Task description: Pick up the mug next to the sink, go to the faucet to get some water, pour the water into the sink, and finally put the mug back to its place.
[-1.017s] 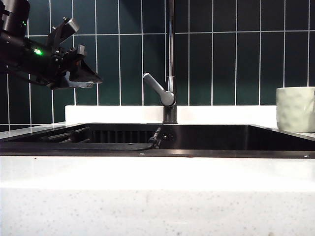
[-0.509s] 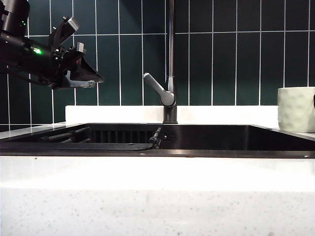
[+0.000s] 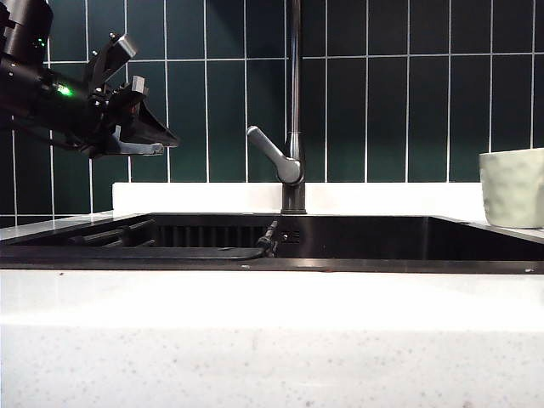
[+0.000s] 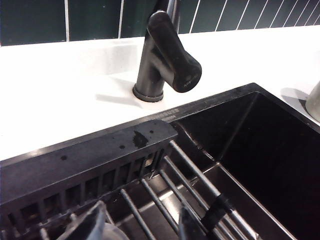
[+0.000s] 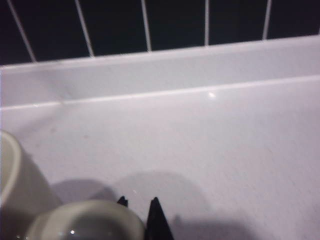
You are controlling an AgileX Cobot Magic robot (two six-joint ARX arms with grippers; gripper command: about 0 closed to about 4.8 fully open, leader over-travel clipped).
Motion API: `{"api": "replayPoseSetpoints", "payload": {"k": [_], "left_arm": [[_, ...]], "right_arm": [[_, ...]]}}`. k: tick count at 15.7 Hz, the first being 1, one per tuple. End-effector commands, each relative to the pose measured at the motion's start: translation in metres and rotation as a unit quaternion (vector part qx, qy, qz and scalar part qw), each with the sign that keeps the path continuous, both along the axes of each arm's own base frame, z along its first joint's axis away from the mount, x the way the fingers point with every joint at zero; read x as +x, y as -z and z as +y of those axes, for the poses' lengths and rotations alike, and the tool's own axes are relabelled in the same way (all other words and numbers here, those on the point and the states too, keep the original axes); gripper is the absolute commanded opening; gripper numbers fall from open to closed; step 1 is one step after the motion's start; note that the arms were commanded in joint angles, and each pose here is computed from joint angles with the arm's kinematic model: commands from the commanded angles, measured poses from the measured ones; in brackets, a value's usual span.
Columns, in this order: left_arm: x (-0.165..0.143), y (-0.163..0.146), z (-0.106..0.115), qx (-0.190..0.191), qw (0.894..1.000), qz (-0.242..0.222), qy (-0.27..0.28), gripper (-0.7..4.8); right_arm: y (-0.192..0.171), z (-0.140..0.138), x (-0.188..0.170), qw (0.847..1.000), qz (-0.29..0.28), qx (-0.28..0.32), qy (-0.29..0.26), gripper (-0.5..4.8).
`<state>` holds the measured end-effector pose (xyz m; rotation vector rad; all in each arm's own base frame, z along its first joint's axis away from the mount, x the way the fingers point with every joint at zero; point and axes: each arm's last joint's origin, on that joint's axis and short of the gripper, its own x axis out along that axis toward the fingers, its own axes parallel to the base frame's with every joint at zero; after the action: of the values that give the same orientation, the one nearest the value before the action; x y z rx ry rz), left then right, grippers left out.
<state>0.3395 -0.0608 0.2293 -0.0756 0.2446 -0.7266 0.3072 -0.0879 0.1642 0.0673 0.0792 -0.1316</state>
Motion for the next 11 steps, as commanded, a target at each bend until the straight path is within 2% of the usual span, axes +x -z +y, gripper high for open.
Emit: {"api": "replayPoseSetpoints", "payload": {"k": [1,4,6,8,11], "left_arm": [[0.000,-0.006,-0.001,-0.008,0.999,-0.014,0.027,1.84],[0.004,-0.017,-0.002,-0.012,0.999,-0.029,0.033,1.84],[0.012,-0.027,-0.003,-0.014,0.998,-0.045,0.033,1.84],[0.030,-0.036,-0.006,-0.018,0.998,-0.050,0.046,1.84],[0.051,-0.042,-0.014,-0.020,0.996,-0.062,0.055,1.85]], "right_arm": [[-0.005,0.003,0.000,1.000,-0.020,0.009,-0.022,-0.01],[-0.023,0.004,-0.001,0.998,-0.056,0.022,-0.024,-0.01],[-0.043,0.005,-0.002,0.994,-0.091,0.052,-0.039,-0.01],[-0.069,0.016,0.005,0.985,-0.109,0.094,-0.098,-0.01],[-0.095,0.040,0.020,0.972,-0.090,0.118,-0.180,-0.02]]}}
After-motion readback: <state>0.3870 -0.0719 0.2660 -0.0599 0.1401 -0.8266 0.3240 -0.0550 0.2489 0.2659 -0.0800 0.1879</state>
